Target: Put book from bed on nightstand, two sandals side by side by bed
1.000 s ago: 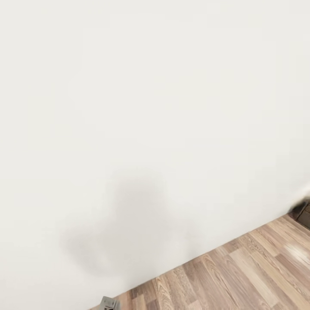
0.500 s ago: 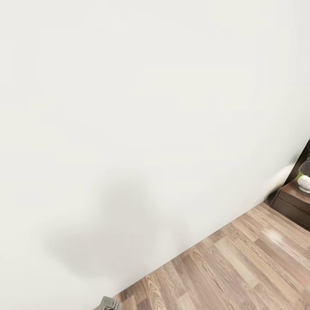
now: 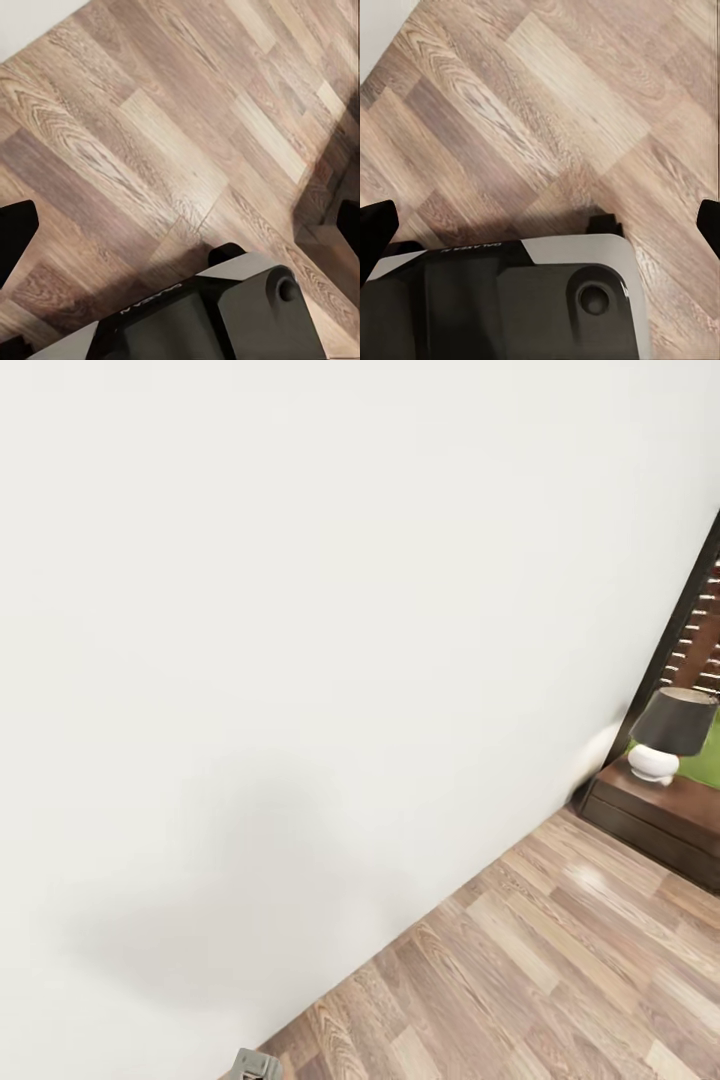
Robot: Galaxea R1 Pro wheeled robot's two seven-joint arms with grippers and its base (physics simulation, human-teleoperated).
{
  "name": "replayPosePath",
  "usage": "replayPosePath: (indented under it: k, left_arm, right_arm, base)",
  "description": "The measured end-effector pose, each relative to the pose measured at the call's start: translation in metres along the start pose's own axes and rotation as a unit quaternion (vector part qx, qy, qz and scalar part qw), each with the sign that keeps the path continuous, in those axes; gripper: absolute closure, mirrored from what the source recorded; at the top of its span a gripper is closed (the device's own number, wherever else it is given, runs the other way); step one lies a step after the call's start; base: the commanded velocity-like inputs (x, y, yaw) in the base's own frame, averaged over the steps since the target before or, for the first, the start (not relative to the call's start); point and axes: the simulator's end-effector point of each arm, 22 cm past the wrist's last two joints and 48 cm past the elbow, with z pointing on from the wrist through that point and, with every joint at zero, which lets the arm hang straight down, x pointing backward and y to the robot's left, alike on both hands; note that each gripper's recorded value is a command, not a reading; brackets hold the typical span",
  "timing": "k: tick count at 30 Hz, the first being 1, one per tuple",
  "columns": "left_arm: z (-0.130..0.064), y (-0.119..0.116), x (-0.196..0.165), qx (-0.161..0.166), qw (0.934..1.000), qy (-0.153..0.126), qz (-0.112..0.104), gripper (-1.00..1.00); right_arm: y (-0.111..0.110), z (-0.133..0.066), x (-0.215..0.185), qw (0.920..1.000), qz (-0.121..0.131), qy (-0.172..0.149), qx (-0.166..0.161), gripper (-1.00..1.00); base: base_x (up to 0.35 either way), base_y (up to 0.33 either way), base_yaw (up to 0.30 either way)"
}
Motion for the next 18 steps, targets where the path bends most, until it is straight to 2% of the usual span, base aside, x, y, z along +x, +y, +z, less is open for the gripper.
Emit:
replayPosePath:
  k: [18]
  left_arm:
    - [0.0009, 0.0005, 0.0033, 0.000, 1.0000, 0.003, -0.002, -1.00]
  right_arm:
    - [-0.0011, 0.0008, 0.0029, 1.0000, 0.001, 0.003, 0.001, -1.00]
  base:
    - [0.000, 0.000, -0.288]
